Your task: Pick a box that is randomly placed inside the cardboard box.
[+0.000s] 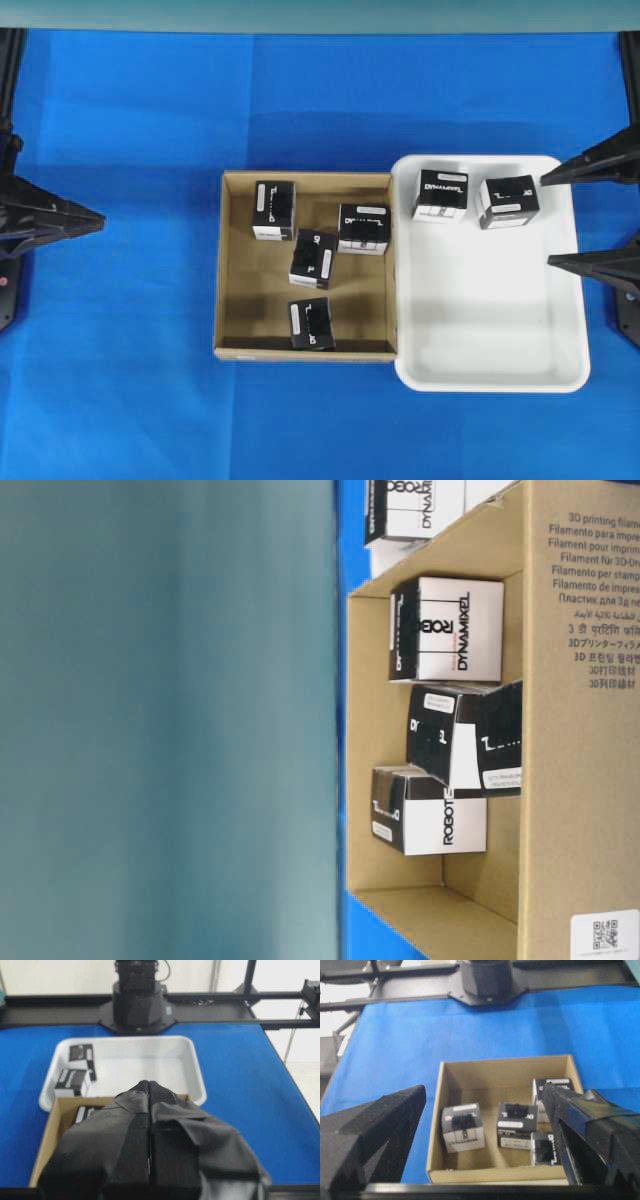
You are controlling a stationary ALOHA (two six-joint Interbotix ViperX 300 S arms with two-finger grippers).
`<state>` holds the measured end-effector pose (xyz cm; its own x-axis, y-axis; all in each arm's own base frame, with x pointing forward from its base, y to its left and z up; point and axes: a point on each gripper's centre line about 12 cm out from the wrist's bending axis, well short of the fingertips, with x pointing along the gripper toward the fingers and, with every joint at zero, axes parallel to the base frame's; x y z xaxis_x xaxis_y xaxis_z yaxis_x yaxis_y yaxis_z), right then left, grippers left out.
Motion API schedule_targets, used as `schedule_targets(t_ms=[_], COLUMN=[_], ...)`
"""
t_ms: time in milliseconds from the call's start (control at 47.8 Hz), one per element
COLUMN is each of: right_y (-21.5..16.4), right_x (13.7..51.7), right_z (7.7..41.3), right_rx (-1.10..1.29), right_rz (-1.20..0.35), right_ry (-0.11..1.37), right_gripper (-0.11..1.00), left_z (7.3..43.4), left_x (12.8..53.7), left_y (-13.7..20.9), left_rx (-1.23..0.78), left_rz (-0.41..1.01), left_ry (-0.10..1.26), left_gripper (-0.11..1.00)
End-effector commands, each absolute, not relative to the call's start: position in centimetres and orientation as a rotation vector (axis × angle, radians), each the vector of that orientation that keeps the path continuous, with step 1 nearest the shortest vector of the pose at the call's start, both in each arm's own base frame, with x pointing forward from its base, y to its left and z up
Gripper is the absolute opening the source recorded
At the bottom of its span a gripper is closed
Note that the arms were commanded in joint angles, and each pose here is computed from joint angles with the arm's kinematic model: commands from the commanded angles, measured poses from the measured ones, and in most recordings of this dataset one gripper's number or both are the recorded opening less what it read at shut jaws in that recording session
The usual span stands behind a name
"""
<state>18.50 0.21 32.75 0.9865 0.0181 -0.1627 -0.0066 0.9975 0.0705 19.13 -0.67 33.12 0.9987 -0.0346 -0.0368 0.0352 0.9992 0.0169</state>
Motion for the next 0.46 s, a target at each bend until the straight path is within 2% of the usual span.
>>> schedule_targets(t_ms=[0,440], right_y=[0.24,0.24], right_x=[18.57,18.57], right_z=[33.19,33.19], right_rx=[0.071,0.071], right_rz=[0.014,0.014], right_ry=[0.149,0.149], right_gripper=[0.98,0.98], left_z=[33.67,33.67], left_x=[19.26,19.29], left_y=[-0.70,-0.70], left_rx=[0.022,0.020], left_rz=[-0.036,-0.036], left_ry=[0.021,0.017], left_gripper=[-0.07,-0.07])
